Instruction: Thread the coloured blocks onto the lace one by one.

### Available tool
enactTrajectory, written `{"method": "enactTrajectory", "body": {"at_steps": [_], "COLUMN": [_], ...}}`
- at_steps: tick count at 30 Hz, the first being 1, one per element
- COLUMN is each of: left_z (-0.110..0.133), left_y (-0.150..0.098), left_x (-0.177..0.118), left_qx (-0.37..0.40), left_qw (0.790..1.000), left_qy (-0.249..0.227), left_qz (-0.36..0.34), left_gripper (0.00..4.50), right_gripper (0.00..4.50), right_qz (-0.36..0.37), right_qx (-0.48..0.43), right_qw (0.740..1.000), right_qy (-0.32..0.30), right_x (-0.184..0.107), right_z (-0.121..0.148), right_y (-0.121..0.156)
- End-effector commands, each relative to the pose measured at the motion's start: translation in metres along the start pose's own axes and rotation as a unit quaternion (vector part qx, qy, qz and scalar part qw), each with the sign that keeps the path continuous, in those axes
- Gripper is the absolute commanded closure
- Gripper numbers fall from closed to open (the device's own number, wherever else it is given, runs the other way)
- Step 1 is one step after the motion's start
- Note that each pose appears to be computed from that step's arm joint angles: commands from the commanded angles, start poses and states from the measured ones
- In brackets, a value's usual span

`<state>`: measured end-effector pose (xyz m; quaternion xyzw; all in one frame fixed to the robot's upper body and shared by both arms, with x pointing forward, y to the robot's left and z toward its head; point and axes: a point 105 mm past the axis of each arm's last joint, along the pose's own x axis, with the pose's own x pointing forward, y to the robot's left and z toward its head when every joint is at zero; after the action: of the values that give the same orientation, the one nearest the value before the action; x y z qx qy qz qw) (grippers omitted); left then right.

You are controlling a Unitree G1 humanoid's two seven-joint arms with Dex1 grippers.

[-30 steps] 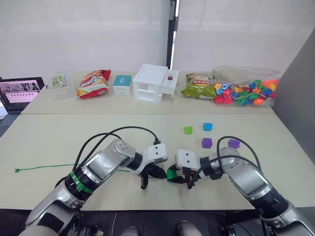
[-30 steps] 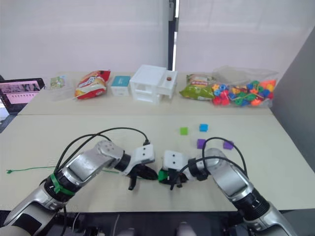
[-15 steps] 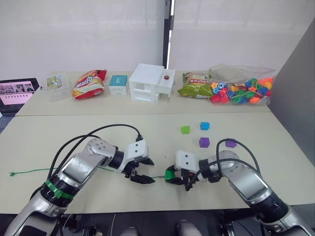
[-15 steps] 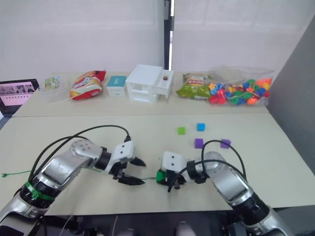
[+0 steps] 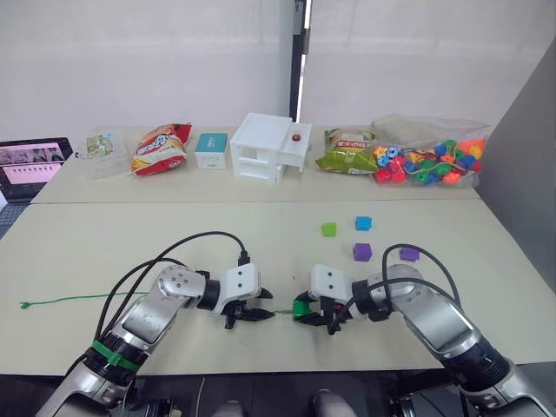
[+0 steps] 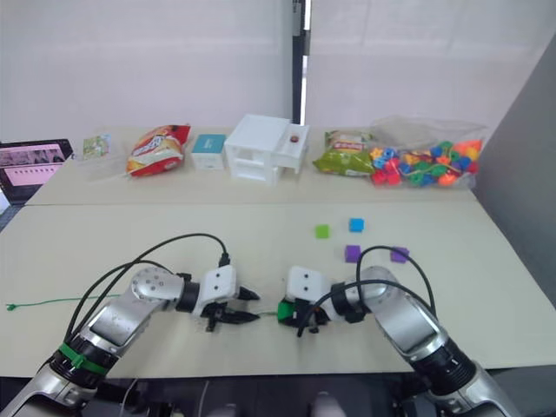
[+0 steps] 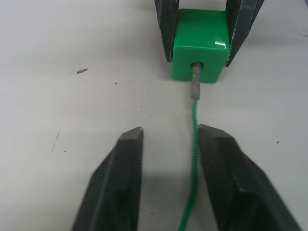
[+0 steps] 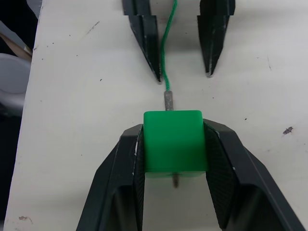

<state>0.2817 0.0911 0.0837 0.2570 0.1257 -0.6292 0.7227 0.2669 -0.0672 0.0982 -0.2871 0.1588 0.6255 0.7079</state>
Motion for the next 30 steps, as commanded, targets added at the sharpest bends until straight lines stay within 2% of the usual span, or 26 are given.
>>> {"method": "enactTrajectory", "body": {"at_steps": [1,3,11,17,25,28,29,30], "left_z": [0.009,0.016,0.030,0.036,0.024,0.026,0.028,0.032], "left_y": [-0.009,-0.013,-0.006,-0.004,-0.009,-0.005,-0.003,-0.004], "left_x": [0.002,0.002,0.005,0.019,0.019,0.018,0.018,0.016], "left_qx": [0.012,0.015,0.015,0.015,-0.011,-0.011,-0.009,-0.015], "left_qw": [0.999,0.999,0.998,0.998,0.999,0.999,0.999,0.999], "left_qy": [-0.024,-0.040,-0.051,-0.050,-0.009,-0.015,-0.020,-0.032], "left_qz": [-0.018,-0.026,-0.018,-0.023,-0.047,-0.036,-0.028,-0.036], "left_gripper": [3.93,4.48,4.48,4.48,4.48,4.48,4.06,3.93], "right_gripper": [3.32,3.32,3.32,3.32,3.32,3.32,3.32,2.82], "right_qz": [0.002,0.001,0.001,-0.002,-0.007,-0.011,-0.013,-0.021], "right_qx": [0.005,0.006,0.007,0.007,0.011,0.015,0.015,0.014], "right_qw": [1.000,1.000,1.000,1.000,1.000,1.000,1.000,1.000], "right_qy": [0.008,0.009,0.010,0.013,0.017,0.015,0.014,0.008], "right_x": [0.000,0.000,0.001,0.002,0.004,0.004,0.004,0.003], "right_z": [-0.004,-0.004,-0.004,-0.004,-0.005,-0.005,-0.005,-0.003], "right_y": [0.004,0.004,0.002,0.001,0.000,0.000,-0.001,-0.003]}}
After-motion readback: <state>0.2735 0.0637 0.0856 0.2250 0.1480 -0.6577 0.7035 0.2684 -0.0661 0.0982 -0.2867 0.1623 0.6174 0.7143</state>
